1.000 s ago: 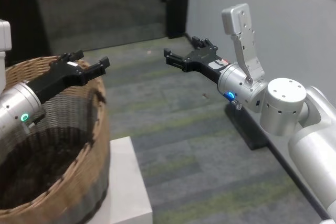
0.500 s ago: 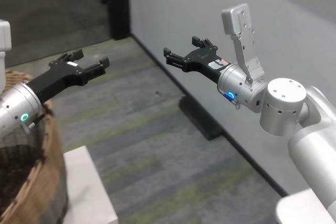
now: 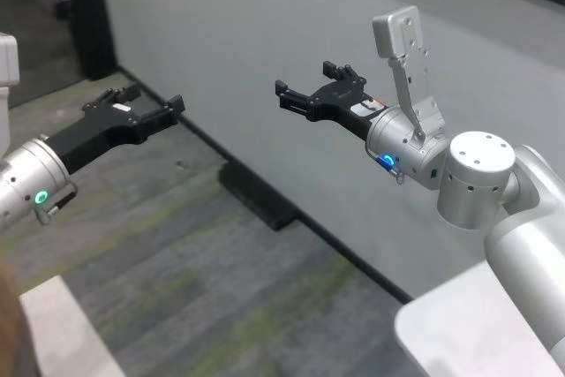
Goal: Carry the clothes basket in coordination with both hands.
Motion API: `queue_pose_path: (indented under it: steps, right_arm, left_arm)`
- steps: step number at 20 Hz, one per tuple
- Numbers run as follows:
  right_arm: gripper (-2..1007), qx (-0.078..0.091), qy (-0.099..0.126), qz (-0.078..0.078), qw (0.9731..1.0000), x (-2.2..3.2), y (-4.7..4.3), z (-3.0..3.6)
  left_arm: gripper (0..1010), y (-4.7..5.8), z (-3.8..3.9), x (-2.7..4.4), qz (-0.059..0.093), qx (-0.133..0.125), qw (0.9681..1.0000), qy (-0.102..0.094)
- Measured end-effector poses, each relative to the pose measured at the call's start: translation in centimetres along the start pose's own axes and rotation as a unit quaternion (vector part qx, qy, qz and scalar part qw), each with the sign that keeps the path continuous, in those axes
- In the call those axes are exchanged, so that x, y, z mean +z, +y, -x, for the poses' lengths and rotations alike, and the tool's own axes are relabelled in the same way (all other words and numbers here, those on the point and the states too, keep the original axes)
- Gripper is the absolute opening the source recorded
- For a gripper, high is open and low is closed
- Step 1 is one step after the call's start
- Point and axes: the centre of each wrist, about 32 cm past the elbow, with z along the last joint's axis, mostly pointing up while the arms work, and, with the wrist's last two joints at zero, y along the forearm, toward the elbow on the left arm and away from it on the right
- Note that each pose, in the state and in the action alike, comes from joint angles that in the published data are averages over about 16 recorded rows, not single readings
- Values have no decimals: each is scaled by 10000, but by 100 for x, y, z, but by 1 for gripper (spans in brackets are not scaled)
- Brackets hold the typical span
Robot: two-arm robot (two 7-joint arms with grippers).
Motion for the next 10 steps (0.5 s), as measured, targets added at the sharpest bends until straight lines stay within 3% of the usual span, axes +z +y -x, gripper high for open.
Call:
queue_pose_path:
  steps: [10]
  right_arm:
    - [1000, 0, 0, 0, 10000, 0, 0, 0]
  left_arm:
    - [1000, 0, 0, 0, 0, 0, 10000, 0]
